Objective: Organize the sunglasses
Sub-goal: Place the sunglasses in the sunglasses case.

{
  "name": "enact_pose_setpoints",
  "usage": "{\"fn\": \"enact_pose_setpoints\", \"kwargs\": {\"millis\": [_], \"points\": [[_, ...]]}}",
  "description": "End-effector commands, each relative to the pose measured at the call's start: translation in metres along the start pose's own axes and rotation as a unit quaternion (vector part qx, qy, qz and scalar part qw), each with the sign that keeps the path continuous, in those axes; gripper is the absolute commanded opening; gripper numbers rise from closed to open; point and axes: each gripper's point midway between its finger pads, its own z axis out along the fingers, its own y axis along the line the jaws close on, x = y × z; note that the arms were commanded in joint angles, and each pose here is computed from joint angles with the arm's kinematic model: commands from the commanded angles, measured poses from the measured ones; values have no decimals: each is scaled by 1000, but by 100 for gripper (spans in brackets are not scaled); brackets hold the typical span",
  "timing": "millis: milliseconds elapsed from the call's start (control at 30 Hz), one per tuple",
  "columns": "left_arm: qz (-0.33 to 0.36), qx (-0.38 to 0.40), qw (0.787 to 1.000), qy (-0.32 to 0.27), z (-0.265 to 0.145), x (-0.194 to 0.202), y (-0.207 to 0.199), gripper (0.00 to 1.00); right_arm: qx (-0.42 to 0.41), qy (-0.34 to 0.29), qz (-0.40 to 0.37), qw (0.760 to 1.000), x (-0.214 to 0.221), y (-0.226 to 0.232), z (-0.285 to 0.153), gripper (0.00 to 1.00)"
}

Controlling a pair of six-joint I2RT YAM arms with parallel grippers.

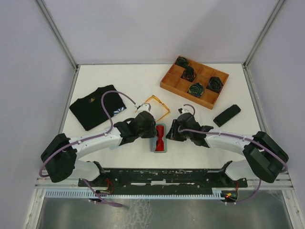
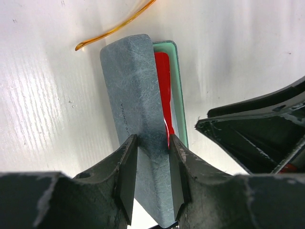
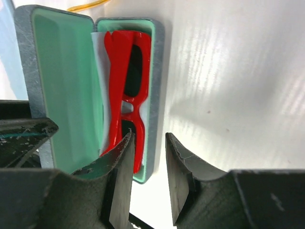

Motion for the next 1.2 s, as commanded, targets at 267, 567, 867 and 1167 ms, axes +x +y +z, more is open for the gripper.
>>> {"fn": "enact_pose_setpoints", "kwargs": {"millis": [267, 567, 867, 1167], "points": [[20, 82, 995, -50, -29, -39, -32, 46, 46, -27, -47, 998, -13, -14, -20, 36], [-1, 85, 996, -38, -19, -26, -19, 41, 23, -8, -42, 999, -8, -5, -9, 30], [6, 69, 997, -24, -8, -16, -10, 37, 19, 5, -39, 999, -5, -2, -1, 30], [12, 67, 998, -11, 0, -7, -8, 32, 6, 12, -32, 999, -4, 4, 6, 30]]}}
